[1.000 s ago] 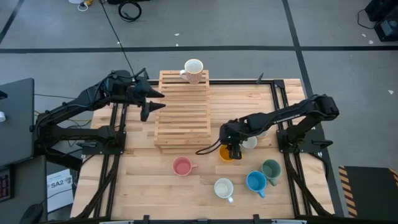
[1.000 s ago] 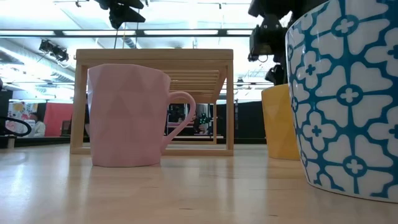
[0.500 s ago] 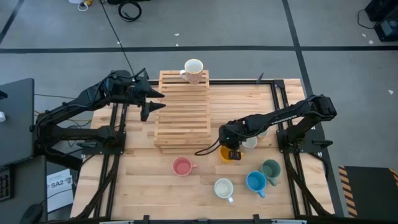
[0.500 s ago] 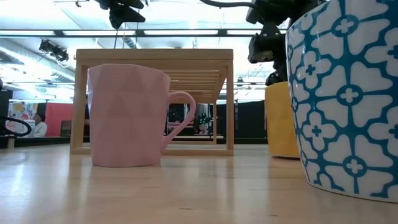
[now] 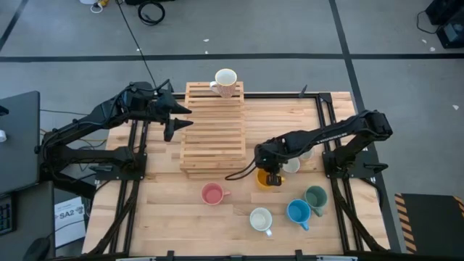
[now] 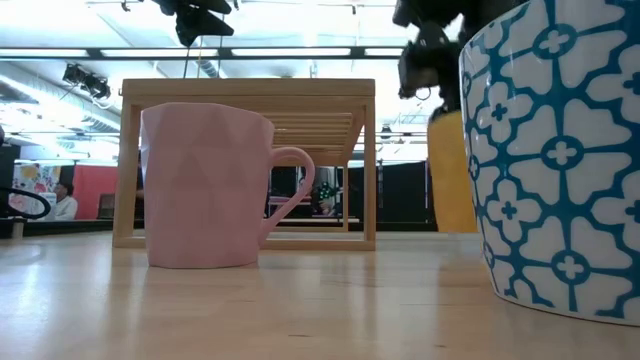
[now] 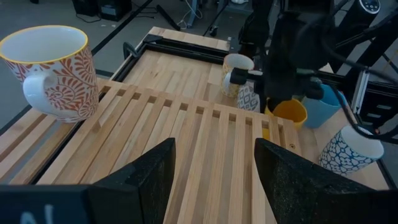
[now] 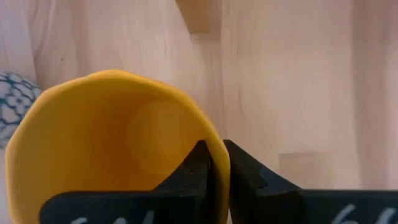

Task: Place coffee mugs
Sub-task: Put the yellow mug on the shelf

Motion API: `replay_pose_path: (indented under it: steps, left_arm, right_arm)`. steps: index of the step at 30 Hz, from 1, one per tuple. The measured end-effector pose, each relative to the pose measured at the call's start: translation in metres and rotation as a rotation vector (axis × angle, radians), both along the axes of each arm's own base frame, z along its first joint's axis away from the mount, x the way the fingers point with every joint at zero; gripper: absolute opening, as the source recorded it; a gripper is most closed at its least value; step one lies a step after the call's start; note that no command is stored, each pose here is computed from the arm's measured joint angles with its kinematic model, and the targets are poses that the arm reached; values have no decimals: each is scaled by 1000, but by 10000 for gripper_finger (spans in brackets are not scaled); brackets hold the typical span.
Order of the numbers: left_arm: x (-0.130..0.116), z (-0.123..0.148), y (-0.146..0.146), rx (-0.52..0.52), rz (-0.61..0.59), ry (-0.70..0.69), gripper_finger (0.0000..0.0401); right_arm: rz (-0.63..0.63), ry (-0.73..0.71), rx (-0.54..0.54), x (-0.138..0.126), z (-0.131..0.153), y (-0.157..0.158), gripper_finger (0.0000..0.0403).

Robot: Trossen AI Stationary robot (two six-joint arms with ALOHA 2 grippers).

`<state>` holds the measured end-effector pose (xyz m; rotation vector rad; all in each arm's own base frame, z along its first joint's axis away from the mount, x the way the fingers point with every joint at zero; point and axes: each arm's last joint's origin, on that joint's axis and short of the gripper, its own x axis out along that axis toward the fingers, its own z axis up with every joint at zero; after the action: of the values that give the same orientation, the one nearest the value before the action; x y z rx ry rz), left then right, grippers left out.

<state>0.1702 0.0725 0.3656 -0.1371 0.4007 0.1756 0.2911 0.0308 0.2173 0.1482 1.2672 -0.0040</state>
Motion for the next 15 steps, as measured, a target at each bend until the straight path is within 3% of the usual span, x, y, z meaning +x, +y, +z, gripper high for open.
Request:
replay_pose_path:
  steps: [15]
  left_arm:
    - [0, 0, 0, 0, 0, 0, 227]
  right_arm:
    - [-28, 145, -67, -11, 101, -6, 34]
